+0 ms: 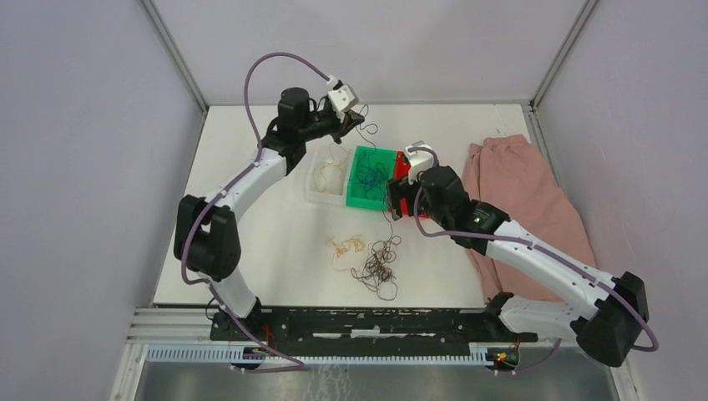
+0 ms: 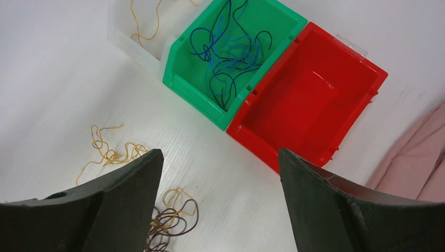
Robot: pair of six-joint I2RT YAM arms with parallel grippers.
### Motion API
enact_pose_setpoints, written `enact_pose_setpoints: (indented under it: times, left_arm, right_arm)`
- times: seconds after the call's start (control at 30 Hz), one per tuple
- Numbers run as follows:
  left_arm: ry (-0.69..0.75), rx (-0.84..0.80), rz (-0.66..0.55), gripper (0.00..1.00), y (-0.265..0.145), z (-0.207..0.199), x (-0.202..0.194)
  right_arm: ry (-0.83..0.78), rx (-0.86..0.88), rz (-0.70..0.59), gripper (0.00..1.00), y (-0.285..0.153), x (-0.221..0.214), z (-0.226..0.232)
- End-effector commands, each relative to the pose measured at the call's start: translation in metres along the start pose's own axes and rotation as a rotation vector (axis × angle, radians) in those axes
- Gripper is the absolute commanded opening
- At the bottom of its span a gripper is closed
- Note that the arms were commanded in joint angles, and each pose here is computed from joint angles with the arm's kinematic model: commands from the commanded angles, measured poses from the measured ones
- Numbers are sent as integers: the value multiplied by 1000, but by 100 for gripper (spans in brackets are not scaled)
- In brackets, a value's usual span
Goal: Untangle the cables
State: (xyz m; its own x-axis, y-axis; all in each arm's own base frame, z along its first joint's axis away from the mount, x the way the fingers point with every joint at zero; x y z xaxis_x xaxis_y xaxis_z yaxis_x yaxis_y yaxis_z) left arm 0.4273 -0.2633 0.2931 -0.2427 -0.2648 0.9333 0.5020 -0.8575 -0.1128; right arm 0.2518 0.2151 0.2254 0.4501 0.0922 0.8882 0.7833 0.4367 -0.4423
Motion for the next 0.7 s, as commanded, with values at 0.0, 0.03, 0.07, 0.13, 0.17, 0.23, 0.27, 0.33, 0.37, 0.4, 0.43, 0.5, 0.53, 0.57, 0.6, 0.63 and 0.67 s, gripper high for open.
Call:
enact_pose_setpoints:
  times: [0.0, 0.03, 0.07, 0.13, 0.17, 0.23, 0.27, 0.33, 0.37, 0.4, 0.43, 0.5, 0.53, 0.57, 0.6, 0.63, 0.67]
  left_arm:
    - [194, 39, -2, 3, 11, 13, 3]
    - [201, 38, 9, 3, 15, 12, -2]
    - [206, 39, 12, 3, 19, 10, -4]
    - [216, 37, 21, 3, 26, 7, -10]
    - [224, 36, 27, 3, 30, 5, -13]
    - [220, 35, 50, 4, 36, 1, -23]
    - [207, 27, 71, 10, 38, -2, -30]
    - [184, 17, 117, 24, 41, -4, -42]
    - [170, 20, 141, 27, 41, -4, -48]
    - [158, 28, 163, 29, 41, -4, -53]
    - [160, 39, 189, 32, 40, -4, -59]
    - [179, 32, 230, 37, 36, -6, -69]
    - [184, 25, 248, 39, 34, -7, -72]
    - [180, 18, 261, 40, 32, -9, -74]
    - [173, 4, 272, 41, 30, -12, -75]
    - [168, -6, 276, 45, 28, -13, -73]
    - [160, -25, 280, 49, 25, -17, -71]
  right_arm:
    - [79, 74, -51, 86, 10, 30, 10]
    - [85, 78, -46, 85, 12, 30, 10]
    - [93, 78, -42, 84, 15, 30, 10]
    - [106, 83, -44, 83, 18, 32, 10]
    - [112, 87, -48, 82, 19, 32, 11]
    - [125, 92, -57, 82, 18, 34, 11]
    - [131, 95, -61, 82, 16, 35, 11]
    - [135, 93, -67, 81, 14, 35, 10]
    - [140, 86, -71, 81, 12, 36, 8]
    - [143, 80, -73, 81, 10, 36, 7]
    - [148, 74, -76, 80, 9, 37, 5]
    - [161, 59, -81, 79, 7, 39, 1]
    - [166, 53, -83, 79, 6, 40, 0]
    - [173, 47, -82, 78, 5, 41, -1]
    - [177, 42, -81, 78, 5, 41, -2]
    - [181, 39, -79, 78, 4, 42, -2]
    - [186, 37, -74, 77, 5, 42, -2]
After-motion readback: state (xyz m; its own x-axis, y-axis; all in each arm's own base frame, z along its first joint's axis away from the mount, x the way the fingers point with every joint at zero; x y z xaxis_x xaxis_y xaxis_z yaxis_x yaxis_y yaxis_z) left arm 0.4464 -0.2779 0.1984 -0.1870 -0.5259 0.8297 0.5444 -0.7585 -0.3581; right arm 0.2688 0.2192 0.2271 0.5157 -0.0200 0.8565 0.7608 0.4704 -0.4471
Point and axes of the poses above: each gripper's point midway between its finger pads, its own y axis out along the fingers, its own z axis along the line the jaws close on, x = y × z, the point moved 3 cm from there along -y, back along the fingers, and after that the axes turned 6 degrees about y, right-handed, at the moved point
